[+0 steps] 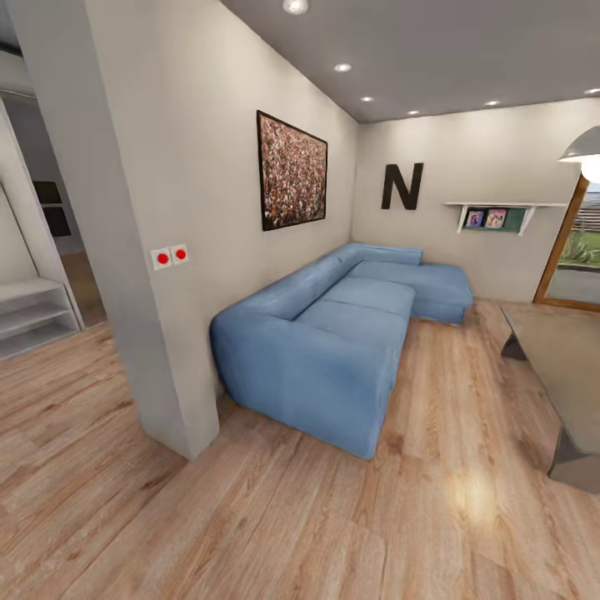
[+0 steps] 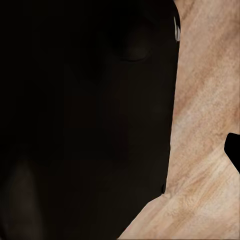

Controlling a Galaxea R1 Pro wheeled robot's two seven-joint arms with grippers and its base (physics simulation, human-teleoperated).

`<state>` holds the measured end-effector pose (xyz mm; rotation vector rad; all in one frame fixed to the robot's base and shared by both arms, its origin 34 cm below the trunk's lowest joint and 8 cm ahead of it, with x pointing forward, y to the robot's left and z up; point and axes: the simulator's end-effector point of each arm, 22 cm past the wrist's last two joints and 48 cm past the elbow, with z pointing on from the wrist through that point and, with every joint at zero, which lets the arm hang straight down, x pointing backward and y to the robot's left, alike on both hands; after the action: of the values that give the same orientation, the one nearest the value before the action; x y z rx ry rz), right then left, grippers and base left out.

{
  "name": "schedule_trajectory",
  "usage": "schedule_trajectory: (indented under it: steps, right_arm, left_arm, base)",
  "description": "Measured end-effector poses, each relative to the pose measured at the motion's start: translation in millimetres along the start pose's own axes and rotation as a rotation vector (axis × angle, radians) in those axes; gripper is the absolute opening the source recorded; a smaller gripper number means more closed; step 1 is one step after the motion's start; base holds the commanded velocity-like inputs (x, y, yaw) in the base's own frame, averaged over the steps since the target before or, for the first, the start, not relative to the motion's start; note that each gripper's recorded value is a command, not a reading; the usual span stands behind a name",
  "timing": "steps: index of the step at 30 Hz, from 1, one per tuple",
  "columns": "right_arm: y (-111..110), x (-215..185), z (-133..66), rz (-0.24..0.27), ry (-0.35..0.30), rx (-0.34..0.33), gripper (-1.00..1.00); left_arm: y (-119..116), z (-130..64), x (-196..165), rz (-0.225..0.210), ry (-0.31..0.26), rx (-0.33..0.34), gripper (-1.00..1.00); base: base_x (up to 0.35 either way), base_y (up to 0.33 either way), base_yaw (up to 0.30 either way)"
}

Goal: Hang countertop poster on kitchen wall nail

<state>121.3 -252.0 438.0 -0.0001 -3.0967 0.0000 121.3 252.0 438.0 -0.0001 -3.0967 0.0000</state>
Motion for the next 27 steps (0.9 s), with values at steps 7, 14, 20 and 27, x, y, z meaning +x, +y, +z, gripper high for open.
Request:
schedule_trajectory:
  steps: [7,14,20,27]
  right_arm:
    - [-1,-12,-0.1,-0.002,-0.017,0.001,1.00]
    - [-1,-12,-0.1,-0.002,-0.017,0.001,1.00]
    - [-1,-12,-0.1,-0.002,-0.017,0.001,1.00]
    - [-41,-120,-13.5,-0.010,-0.261,0.053,1.00]
  left_arm:
    - [-8,-0.1,-10,0.002,-0.017,0.017,1.00]
    - [-8,-0.1,-10,0.002,-0.017,0.017,1.00]
    - [-8,-0.1,-10,0.002,-0.017,0.017,1.00]
    - [26,-3.5,-25,0.000,-0.107,-0.029,1.00]
  base:
    - [0.000,0.000,0.000]
    - [0.000,0.000,0.000]
    - [0.000,0.000,0.000]
    - [0.000,0.000,0.000]
